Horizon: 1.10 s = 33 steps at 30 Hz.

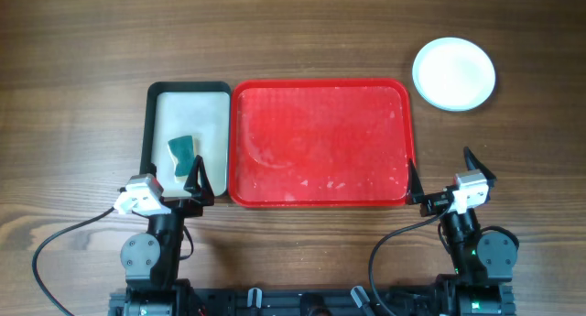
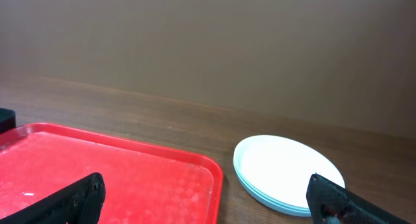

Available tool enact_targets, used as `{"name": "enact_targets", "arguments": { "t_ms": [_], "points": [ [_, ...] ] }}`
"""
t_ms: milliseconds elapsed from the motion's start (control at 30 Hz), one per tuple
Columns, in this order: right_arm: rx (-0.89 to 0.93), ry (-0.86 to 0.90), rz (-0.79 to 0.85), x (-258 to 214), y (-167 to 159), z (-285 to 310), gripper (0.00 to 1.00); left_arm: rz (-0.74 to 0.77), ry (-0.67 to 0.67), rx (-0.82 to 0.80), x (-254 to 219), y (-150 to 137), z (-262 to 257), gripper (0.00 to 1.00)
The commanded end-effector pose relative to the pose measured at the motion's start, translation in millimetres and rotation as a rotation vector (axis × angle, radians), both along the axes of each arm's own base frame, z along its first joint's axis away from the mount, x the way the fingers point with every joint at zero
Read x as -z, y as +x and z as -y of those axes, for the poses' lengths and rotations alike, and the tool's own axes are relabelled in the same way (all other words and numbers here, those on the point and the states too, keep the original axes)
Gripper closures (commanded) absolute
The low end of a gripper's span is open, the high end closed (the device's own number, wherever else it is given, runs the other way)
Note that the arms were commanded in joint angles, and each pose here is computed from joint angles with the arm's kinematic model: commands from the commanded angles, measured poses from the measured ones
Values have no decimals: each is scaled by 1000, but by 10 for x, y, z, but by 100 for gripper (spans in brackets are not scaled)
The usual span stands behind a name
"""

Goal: Clean dirty plates on tray and stack at the side

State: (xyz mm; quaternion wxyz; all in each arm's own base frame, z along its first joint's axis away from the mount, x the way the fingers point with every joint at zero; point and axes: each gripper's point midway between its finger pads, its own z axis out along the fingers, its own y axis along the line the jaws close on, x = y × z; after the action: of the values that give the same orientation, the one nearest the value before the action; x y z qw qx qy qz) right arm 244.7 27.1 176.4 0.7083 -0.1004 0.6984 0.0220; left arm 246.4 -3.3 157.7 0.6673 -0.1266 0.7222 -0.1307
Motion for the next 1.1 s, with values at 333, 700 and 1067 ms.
{"name": "enact_targets", "arguments": {
  "t_ms": [333, 700, 1067],
  "points": [
    [2, -14, 14, -24, -4, 7, 0, 6, 243, 27, 11, -4, 17, 0],
    [2, -14, 14, -24, -4, 7, 0, 11, 341, 41, 9, -4, 28, 0],
    [2, -14, 14, -23, -4, 7, 0, 11, 341, 41, 9, -4, 28, 0]
  ]
}}
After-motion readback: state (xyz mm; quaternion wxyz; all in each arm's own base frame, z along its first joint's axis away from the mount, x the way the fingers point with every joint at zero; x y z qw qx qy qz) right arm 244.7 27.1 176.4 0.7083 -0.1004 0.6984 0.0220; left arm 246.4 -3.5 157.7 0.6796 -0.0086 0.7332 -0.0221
